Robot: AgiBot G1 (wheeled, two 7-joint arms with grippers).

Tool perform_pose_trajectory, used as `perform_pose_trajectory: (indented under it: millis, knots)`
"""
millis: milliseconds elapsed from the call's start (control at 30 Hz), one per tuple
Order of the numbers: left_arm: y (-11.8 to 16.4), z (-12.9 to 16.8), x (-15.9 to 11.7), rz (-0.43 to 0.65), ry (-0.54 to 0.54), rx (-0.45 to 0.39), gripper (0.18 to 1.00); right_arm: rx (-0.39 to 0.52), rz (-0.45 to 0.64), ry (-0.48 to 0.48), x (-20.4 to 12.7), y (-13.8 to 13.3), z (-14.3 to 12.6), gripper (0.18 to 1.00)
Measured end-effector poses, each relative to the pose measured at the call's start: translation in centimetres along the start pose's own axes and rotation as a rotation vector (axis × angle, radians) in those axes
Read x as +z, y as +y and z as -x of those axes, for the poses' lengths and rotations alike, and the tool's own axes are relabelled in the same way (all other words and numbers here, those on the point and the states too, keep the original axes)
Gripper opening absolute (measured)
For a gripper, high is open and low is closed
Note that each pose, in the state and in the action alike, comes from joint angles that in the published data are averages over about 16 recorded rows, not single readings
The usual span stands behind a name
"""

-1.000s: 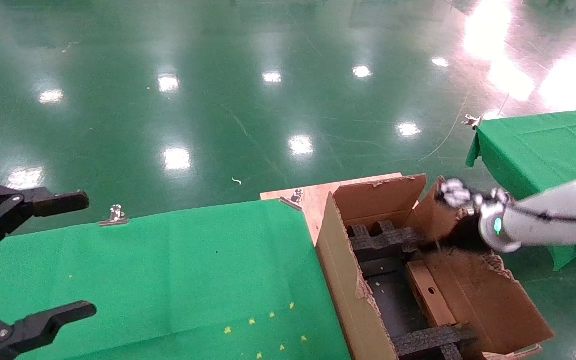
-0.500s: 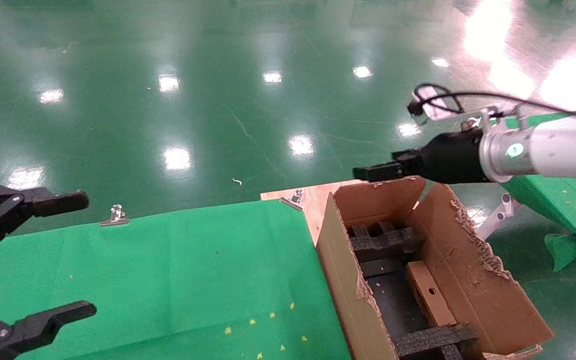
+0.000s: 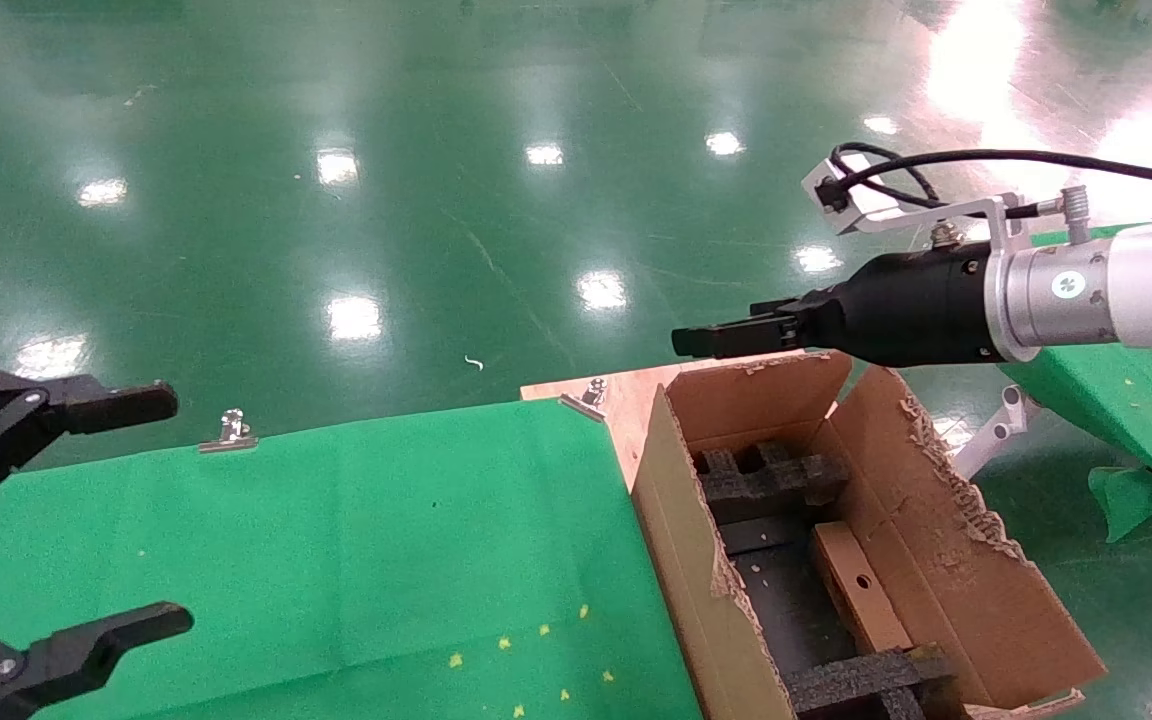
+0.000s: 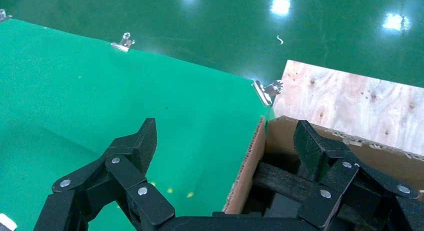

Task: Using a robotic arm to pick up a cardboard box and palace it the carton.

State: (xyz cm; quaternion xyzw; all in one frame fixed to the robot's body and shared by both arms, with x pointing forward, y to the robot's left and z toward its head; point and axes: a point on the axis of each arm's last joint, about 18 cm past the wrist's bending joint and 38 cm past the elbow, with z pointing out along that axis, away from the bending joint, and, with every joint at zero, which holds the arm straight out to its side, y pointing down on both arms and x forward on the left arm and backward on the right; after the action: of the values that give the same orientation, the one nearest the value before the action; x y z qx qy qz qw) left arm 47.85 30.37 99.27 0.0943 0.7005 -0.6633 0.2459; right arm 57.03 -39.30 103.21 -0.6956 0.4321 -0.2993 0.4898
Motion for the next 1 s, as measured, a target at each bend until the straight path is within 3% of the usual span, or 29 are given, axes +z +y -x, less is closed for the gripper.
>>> perform_pose_trajectory:
  millis: [333, 1000]
  knots:
    - [0.0, 0.0, 0.0, 0.0, 0.0, 0.0, 1.001, -0.048, 0.011, -0.059, 1.0, 0.5, 1.1, 1.001]
    - [0.0, 0.0, 0.0, 0.0, 0.0, 0.0, 1.001, -0.256, -0.053, -0.384, 2.0, 1.7, 6.9, 1.001]
